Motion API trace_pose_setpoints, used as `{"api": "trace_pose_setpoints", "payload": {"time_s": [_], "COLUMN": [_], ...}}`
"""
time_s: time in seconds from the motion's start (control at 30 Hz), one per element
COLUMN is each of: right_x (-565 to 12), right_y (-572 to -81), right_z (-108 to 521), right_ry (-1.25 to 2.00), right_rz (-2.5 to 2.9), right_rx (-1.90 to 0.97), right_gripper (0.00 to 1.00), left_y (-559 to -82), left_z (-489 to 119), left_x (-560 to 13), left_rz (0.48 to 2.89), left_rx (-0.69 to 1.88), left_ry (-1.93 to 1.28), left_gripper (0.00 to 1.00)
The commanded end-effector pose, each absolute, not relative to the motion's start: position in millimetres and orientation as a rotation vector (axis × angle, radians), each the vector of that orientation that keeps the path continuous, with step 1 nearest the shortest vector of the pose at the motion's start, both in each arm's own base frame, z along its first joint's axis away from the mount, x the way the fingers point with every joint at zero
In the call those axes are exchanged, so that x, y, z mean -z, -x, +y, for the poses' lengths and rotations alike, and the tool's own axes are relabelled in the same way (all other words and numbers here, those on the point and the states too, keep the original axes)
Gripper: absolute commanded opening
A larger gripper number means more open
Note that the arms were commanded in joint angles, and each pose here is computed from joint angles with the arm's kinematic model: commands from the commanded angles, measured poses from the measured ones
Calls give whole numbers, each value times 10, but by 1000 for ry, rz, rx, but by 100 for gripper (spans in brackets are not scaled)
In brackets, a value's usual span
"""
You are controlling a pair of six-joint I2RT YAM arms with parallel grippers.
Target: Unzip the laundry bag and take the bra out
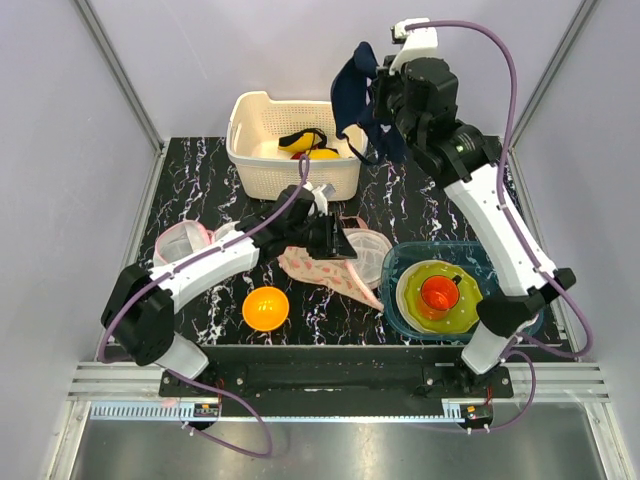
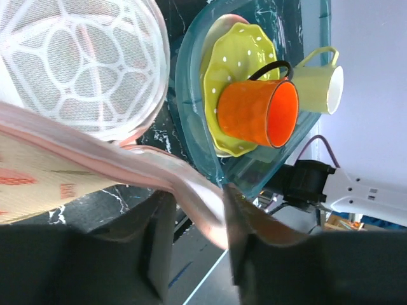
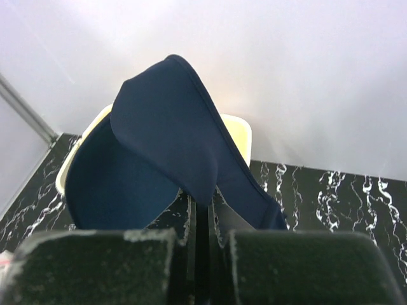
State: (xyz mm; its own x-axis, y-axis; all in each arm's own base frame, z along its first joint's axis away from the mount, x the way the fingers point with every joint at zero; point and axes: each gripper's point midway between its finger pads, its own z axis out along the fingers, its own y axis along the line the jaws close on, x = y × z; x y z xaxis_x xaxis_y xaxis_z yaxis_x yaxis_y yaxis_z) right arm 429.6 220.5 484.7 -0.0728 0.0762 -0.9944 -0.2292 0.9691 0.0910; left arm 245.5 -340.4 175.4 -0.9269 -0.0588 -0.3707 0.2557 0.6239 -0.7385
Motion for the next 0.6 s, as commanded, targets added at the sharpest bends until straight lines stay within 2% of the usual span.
{"api": "trace_pose_setpoints", "payload": {"time_s": [0.0, 0.13, 0.2, 0.37, 0.43, 0.57], "right_x": [-5035, -5223, -5151, -5050, -5045, -4651], "right_y": [-4486, -4608, -4732, -4982, -5039, -5339], "right_z": [2173, 2195, 2278, 2550, 2632, 2816], "right_ry": [99, 77, 91, 128, 134, 147], "right_rz": [1577, 1531, 1538, 1525, 1512, 1556], "right_rx": [-243, -257, -260, -319, -347, -338], "right_gripper": [0, 0, 0, 0, 0, 0], "left_y": [-2498, -2512, -2586, -2742, -2713, -2719], "left_z": [-3492, -3356, -3230, -2601, -2410, -1862], "left_x": [-2010, -2085, -2137, -2293, -2334, -2387], "left_rz": [2394, 2389, 2371, 2364, 2363, 2339], "left_rx": [1240, 1174, 1141, 781, 747, 682], "left_ry": [-263, -270, -234, -132, -100, 66], "left_gripper": [65, 79, 79, 80, 80, 83]}}
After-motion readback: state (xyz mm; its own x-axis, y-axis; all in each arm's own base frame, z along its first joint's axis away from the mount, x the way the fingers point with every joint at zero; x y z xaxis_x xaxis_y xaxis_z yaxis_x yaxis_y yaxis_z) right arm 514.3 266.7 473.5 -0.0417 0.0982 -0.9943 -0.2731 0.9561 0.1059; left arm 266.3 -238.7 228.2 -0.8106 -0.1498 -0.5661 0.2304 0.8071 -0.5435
